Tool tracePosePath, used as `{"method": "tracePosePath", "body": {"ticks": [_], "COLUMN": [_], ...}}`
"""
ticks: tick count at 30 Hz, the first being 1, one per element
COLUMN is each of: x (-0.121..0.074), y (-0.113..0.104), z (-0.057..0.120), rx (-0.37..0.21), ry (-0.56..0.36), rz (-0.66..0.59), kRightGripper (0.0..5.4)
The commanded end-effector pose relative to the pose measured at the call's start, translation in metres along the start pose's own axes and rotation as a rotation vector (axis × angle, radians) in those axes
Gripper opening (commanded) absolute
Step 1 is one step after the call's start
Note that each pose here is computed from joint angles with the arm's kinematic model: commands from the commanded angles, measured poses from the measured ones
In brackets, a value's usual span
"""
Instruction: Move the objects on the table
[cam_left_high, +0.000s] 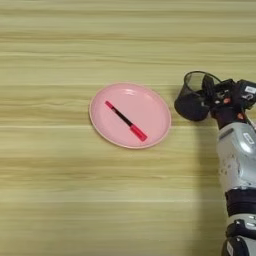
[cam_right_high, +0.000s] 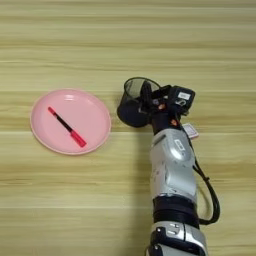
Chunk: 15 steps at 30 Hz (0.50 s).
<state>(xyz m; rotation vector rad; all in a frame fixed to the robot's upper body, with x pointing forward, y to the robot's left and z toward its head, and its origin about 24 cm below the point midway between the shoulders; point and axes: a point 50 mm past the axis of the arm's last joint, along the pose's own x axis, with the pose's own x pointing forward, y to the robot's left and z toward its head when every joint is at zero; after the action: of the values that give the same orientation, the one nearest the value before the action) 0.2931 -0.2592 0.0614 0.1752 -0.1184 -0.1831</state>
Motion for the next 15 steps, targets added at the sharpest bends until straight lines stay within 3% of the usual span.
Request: {"method": "tracePosePath", "body": {"ticks": [1, 15], "x": [0.0164, 0.0159], "y": [0.0113, 0.0118], "z": [0.0366, 0.0368], "rx": [-0.032, -0.032], "ry": [-0.152, -0.156], "rz": [0.048, 0.049], "kRightGripper": [2.79, 1.06]}}
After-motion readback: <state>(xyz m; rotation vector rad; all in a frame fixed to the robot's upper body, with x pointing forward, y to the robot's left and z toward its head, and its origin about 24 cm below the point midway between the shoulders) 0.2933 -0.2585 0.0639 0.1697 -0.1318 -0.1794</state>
